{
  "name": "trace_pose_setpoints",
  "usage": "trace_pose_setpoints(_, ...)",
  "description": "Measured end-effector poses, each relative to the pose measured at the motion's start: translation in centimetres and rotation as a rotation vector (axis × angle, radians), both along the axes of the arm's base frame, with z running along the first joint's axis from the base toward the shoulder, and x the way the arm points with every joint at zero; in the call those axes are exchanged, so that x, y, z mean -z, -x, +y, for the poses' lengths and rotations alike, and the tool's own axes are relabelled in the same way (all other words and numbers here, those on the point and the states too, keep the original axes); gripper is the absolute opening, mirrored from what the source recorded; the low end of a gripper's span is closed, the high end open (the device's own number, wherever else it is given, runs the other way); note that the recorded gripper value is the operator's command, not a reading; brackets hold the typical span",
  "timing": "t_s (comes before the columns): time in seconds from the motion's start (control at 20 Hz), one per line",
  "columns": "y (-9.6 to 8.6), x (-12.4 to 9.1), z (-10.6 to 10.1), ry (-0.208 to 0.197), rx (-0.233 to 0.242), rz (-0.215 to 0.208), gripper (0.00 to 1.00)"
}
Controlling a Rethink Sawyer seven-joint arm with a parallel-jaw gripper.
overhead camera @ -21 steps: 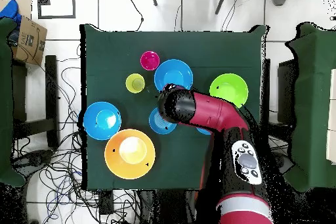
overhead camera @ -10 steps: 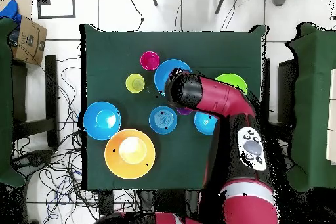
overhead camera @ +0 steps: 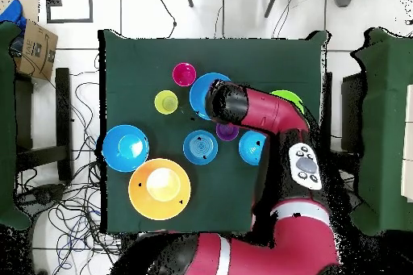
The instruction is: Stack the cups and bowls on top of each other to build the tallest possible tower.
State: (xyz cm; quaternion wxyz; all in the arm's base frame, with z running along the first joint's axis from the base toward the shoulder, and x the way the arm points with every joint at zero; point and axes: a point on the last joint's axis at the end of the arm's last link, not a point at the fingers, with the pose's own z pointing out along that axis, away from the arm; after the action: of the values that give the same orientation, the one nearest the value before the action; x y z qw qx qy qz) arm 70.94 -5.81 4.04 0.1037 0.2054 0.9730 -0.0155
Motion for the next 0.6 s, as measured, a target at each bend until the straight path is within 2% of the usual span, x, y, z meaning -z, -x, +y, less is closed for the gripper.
trace_pose_setpoints(0.35,1.1,4.3,0.5,-0.019,-0.001,0.052,1.0)
trace_pose_setpoints(0.6,1.8,6.2,0.9,-0.03,-0.002,0.077,1.0)
